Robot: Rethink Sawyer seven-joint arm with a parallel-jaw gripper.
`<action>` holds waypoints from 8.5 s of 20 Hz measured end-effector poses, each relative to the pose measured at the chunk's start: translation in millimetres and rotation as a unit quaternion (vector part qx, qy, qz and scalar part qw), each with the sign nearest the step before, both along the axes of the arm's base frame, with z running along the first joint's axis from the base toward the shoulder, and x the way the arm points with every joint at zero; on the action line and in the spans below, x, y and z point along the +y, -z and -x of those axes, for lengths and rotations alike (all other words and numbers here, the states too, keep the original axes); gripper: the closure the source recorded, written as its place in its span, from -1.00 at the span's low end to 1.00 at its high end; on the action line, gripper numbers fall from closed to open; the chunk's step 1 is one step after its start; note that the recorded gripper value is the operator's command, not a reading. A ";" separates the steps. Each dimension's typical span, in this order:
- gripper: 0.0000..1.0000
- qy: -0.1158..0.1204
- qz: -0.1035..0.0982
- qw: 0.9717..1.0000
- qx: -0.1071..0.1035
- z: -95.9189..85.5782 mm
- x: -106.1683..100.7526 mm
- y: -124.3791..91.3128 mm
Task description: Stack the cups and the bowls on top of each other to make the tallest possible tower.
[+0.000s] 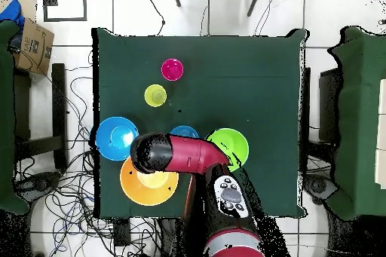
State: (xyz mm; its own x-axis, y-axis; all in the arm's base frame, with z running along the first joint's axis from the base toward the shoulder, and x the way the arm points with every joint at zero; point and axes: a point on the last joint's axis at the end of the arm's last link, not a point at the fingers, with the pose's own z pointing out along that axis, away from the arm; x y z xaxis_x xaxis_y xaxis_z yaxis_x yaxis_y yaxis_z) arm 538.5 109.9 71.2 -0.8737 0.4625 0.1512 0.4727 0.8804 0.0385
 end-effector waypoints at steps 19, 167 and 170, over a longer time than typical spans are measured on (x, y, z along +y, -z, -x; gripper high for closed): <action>-1.00 -0.071 0.032 0.996 -0.040 10.7 -17.5 12.1; -1.00 -0.522 -0.087 0.837 -0.139 102.5 -7.7 74.7; -1.00 -0.519 -0.082 0.839 -0.139 105.2 -11.5 76.8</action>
State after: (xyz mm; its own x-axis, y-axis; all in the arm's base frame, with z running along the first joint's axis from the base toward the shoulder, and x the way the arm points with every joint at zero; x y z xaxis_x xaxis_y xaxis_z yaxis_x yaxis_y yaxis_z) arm 433.4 98.4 -5.6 -0.8053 -0.5764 -0.1384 -0.5928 0.7845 0.1822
